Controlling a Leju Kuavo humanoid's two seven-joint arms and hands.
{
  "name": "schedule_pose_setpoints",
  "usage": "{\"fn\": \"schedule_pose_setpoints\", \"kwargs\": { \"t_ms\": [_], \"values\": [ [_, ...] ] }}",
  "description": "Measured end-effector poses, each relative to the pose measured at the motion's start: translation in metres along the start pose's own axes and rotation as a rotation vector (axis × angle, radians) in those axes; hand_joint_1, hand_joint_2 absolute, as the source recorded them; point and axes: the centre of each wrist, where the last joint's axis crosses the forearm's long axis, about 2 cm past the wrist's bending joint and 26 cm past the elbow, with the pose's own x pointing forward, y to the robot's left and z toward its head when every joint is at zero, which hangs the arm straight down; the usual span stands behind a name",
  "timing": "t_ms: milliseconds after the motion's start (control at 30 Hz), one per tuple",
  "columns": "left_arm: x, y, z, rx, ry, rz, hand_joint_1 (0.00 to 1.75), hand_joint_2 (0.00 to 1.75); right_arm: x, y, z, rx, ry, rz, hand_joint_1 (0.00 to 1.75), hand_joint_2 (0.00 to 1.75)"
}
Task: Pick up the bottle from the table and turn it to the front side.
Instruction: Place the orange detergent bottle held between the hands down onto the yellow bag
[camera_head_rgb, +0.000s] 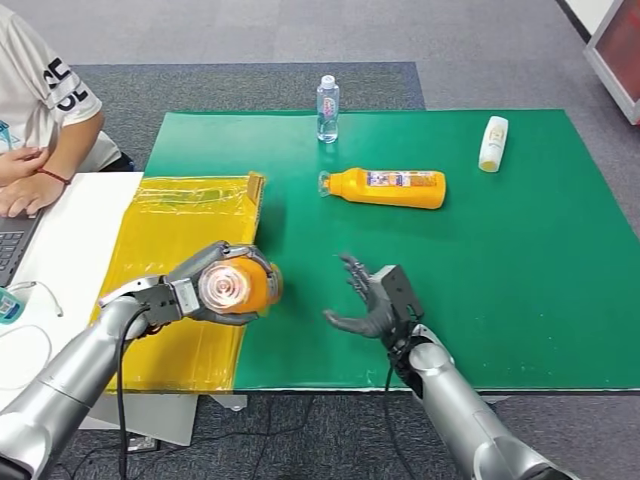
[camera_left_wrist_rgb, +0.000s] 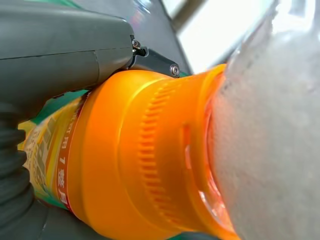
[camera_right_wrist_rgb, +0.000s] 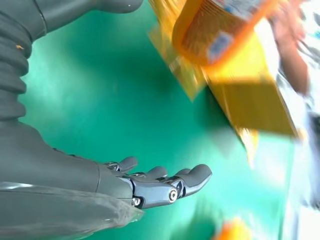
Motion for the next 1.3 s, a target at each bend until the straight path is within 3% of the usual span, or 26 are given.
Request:
{"fn": "schedule_pose_setpoints", "kwargs": {
  "t_ms": [133, 267, 533, 633, 733, 833, 967, 1033, 1133, 1200, 1300],
  "values": [
    [-0.001, 0.005, 0.005, -0.02, 0.136, -0.124, 1.75, 1.75, 0.003, -0.021, 0.017, -0.107, -0.048, -0.027, 0.0, 1.75],
    [0.002, 0.008, 0.002, -0.047, 0.206, -0.19, 1.75, 1.75, 0.01, -0.037, 0.029, -0.177, -0.089, -0.028, 0.0, 1.75],
    [0.009, 0.014, -0.009, -0.088, 0.231, -0.253, 1.75, 1.75, 0.016, -0.049, 0.041, -0.24, -0.132, -0.022, 0.0, 1.75],
    [0.014, 0.027, -0.012, -0.111, 0.222, -0.255, 1.75, 1.75, 0.017, -0.05, 0.042, -0.24, -0.137, -0.017, 0.0, 1.75],
    [0.023, 0.054, -0.011, -0.134, 0.212, -0.247, 1.75, 1.75, 0.016, -0.049, 0.043, -0.235, -0.139, -0.013, 0.0, 1.75],
    [0.041, 0.096, -0.005, -0.185, 0.199, -0.191, 1.75, 1.75, 0.014, -0.048, 0.043, -0.224, -0.141, -0.017, 0.0, 1.75],
    [0.096, 0.177, -0.002, -0.321, 0.216, -0.059, 1.75, 1.75, 0.01, -0.042, 0.037, -0.189, -0.132, -0.037, 0.0, 1.75],
    [0.134, 0.213, -0.011, -0.4, 0.289, -0.051, 1.75, 1.75, 0.008, -0.037, 0.032, -0.168, -0.123, -0.052, 0.0, 1.75],
    [0.177, 0.243, -0.03, -0.452, 0.445, -0.118, 1.75, 1.75, 0.008, -0.03, 0.023, -0.142, -0.114, -0.058, 0.0, 1.75],
    [0.191, 0.252, -0.041, -0.45, 0.529, -0.188, 1.75, 1.75, 0.01, -0.028, 0.017, -0.135, -0.117, -0.051, 0.0, 1.75],
    [0.195, 0.257, -0.061, -0.415, 0.66, -0.391, 1.75, 1.75, 0.015, -0.027, 0.009, -0.139, -0.127, -0.026, 0.0, 1.75]
  ]
}}
